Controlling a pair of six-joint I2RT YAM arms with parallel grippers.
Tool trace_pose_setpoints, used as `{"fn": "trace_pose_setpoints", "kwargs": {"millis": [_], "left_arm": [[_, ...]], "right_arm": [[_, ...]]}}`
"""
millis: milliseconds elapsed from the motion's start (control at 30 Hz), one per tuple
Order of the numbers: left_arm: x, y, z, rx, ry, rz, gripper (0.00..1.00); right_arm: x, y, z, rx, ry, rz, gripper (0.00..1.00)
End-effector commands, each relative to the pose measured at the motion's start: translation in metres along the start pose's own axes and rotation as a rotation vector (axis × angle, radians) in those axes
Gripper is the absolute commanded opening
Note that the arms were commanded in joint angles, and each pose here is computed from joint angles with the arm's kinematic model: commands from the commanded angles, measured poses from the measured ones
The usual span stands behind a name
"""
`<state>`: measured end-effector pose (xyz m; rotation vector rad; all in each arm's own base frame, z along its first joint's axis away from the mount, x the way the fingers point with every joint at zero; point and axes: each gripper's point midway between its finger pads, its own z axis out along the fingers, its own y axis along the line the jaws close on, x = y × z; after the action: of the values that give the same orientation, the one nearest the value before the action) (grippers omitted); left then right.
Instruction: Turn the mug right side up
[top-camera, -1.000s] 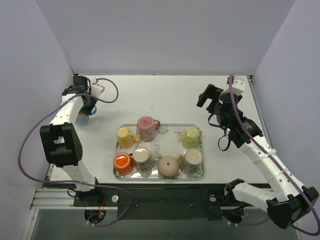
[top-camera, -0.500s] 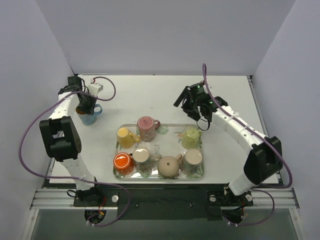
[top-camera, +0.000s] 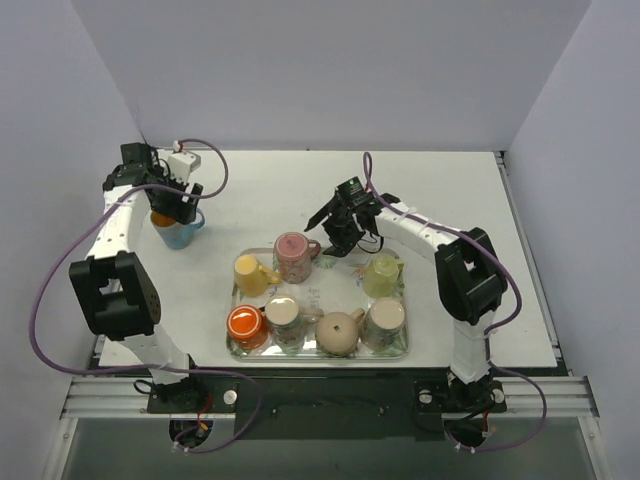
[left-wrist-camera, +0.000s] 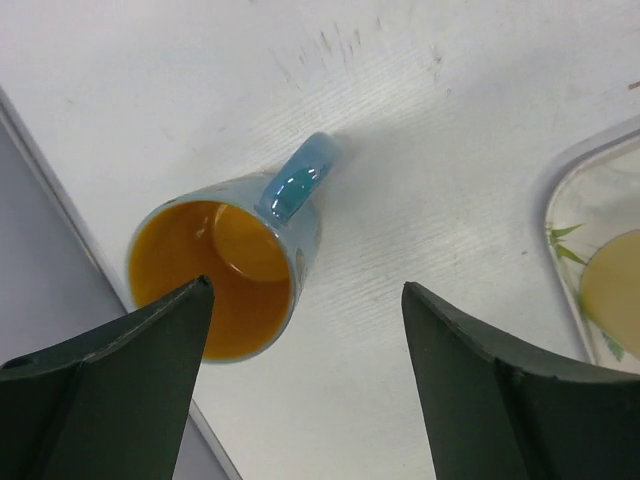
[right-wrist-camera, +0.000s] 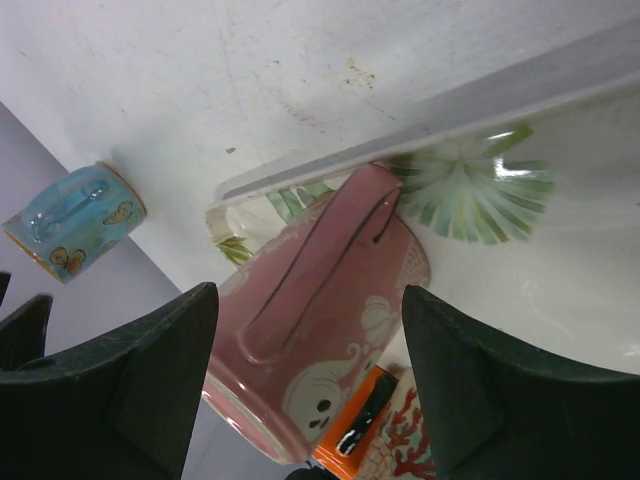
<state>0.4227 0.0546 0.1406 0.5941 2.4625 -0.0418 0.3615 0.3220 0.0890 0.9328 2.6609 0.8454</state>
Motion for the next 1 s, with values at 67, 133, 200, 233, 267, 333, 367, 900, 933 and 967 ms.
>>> {"fn": "trace_pose_setpoints", "kwargs": {"millis": [67,133,200,233,267,333,367,900,933,967], "left_arm": [[-0.048,-0.020,-0.065,-0.004,-0.224,0.024,0.88],[-0.049,-0.030,-0.069,0.013,-0.233,0.037,0.89],[-0.047,-0.037,-0.070,0.015,-0.228,0.056,0.89],[-0.044,-0.042,-0.068,0.017,-0.217,0.067,0.89],[-0.042,-0.045,-0.067,0.015,-0.210,0.075,0.89],[-0.043,-0.054,-0.066,0.027,-0.207,0.093,0.89],[-0.044,-0.058,-0.065,0.032,-0.206,0.100,0.90],[-0.063,-0.127,-0.084,0.184,-0.263,0.203,0.90],[-0.063,-0.134,-0.086,0.222,-0.269,0.200,0.90],[-0.068,-0.141,-0.091,0.260,-0.290,0.200,0.90]], "right_arm": [[0.011,0.028,0.013,-0.028,0.058,0.074,0.67],[0.015,0.031,0.020,-0.029,0.071,0.071,0.67],[0.019,0.030,0.027,-0.017,0.085,0.075,0.64],[0.020,0.029,0.030,-0.013,0.086,0.076,0.62],[0.022,0.029,0.032,-0.010,0.084,0.071,0.60],[0.019,0.027,0.036,-0.001,0.079,0.072,0.50],[0.018,0.026,0.039,0.004,0.076,0.078,0.46],[0.019,0.086,-0.020,-0.331,0.005,-0.153,0.00],[0.018,0.098,-0.035,-0.406,-0.022,-0.197,0.00],[0.017,0.101,-0.040,-0.435,-0.037,-0.213,0.00]]}}
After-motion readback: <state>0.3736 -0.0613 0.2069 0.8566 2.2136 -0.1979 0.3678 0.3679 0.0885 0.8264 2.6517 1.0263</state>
